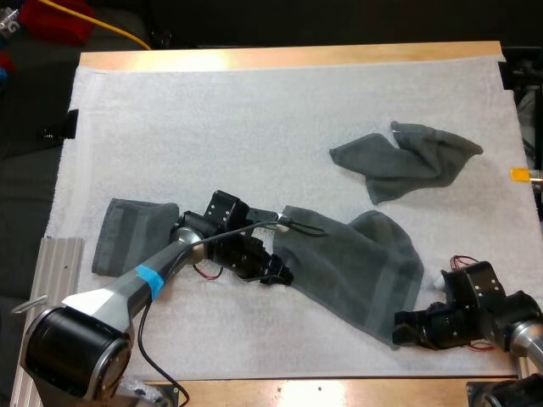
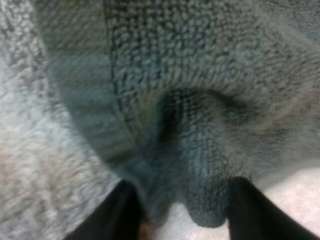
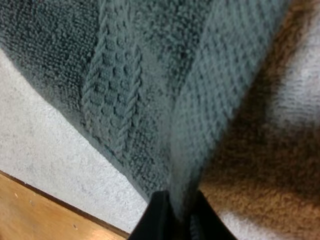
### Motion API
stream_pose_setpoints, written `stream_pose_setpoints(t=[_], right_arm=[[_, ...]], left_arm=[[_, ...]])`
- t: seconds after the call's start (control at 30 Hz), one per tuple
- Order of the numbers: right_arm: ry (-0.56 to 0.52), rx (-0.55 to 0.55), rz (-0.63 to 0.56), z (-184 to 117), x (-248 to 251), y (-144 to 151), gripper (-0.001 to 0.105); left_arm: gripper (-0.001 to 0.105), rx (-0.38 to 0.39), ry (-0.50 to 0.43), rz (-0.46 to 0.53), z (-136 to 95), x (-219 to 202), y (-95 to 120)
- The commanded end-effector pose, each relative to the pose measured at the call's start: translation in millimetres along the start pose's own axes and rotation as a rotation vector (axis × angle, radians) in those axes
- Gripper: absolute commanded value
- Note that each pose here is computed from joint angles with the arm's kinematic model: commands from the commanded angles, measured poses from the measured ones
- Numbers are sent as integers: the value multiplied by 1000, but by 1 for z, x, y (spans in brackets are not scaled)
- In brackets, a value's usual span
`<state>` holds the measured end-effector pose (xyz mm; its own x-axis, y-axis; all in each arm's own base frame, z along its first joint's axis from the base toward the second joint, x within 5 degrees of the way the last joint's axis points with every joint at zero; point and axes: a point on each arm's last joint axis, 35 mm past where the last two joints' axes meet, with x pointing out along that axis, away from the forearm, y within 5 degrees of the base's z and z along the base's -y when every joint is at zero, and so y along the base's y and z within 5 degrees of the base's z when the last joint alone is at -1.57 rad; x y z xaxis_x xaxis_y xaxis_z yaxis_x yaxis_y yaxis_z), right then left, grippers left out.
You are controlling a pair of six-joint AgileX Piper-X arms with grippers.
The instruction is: Pick towel from pile, fold and stack
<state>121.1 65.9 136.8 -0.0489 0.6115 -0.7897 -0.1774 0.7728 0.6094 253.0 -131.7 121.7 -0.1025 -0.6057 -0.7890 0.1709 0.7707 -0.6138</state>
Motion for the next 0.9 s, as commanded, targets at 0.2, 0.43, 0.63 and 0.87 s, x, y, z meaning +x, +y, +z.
stream_pose_setpoints(t=[0.2,0.43,0.63,0.87], right_arm=[[10,-2,-2,-2,0,-1,2],[-17,-21,-3,0,-3,2,2],[-144,-54,3,24,-25,23,2],[-293,-101,32,59,-62,58,2]], left_arm=[[15,-20,6,102,-4,3,5],[0,41,-10,99,-7,-11,-5],[0,164,-144,183,-14,-62,-37],[0,231,-264,306,-25,-112,-67]])
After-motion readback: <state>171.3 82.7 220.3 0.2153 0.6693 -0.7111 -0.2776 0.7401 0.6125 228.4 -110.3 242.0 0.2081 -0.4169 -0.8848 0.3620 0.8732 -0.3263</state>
